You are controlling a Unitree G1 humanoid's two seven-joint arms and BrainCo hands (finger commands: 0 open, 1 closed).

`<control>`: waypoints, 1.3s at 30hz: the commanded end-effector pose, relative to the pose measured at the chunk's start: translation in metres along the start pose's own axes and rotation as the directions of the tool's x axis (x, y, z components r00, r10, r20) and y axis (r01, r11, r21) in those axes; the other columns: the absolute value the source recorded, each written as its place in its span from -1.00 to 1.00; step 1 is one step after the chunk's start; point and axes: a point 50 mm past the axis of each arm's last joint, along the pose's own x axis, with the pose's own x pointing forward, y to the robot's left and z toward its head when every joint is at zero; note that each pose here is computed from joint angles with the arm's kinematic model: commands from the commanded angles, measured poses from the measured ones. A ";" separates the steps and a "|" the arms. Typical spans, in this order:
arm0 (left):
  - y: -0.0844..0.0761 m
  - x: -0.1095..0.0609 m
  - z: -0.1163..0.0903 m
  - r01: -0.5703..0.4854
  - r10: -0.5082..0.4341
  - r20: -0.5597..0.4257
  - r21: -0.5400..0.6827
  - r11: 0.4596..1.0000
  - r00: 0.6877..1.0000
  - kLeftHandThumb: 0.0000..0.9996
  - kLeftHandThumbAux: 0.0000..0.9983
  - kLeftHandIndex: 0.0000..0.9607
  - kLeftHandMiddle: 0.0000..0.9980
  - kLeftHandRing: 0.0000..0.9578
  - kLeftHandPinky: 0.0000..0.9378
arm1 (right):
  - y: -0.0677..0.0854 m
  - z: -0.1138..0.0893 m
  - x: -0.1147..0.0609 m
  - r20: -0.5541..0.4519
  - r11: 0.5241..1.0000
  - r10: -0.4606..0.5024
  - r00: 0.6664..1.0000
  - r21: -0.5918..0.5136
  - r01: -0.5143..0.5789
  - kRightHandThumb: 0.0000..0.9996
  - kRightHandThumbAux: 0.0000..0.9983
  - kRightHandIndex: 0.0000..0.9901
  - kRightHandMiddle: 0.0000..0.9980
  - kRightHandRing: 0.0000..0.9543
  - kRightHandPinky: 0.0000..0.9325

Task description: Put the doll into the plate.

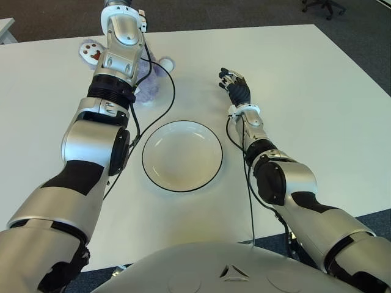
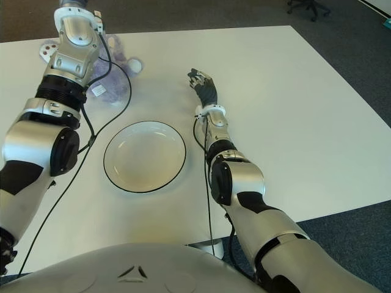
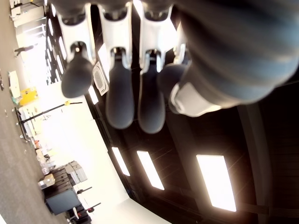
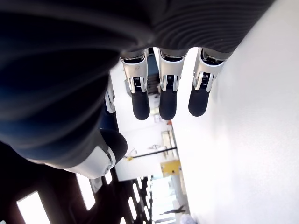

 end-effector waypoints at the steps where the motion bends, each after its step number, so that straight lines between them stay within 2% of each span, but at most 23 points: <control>1: -0.001 -0.006 -0.004 -0.001 0.001 0.002 0.024 1.000 1.000 0.41 0.41 -0.08 0.73 0.78 0.77 | -0.003 -0.034 -0.014 -0.146 0.999 -0.029 0.989 0.039 0.035 0.41 0.47 -0.19 -0.69 -0.73 -0.63; 21: -0.003 -0.015 0.010 0.043 -0.045 0.037 0.040 0.998 0.998 0.41 0.41 -0.08 0.74 0.76 0.77 | -0.002 -0.033 -0.013 -0.140 0.997 -0.023 0.990 0.066 0.033 0.41 0.47 -0.19 -0.68 -0.73 -0.65; 23: -0.003 -0.017 0.012 0.056 -0.058 0.045 0.047 0.997 0.997 0.41 0.42 -0.08 0.68 0.72 0.70 | -0.002 -0.033 -0.013 -0.140 0.998 -0.027 0.990 0.061 0.035 0.41 0.47 -0.19 -0.68 -0.73 -0.65; 27: -0.003 -0.020 0.014 0.073 -0.076 0.054 0.057 0.996 0.996 0.41 0.42 -0.08 0.62 0.68 0.68 | -0.003 -0.034 -0.014 -0.146 0.998 -0.030 0.989 0.057 0.038 0.41 0.47 -0.19 -0.68 -0.73 -0.66; 39: -0.003 -0.030 0.020 0.075 -0.087 0.121 0.103 0.992 0.989 0.40 0.42 -0.08 0.60 0.64 0.64 | -0.002 -0.035 -0.015 -0.142 0.995 -0.025 0.990 0.090 0.038 0.41 0.47 -0.19 -0.69 -0.74 -0.66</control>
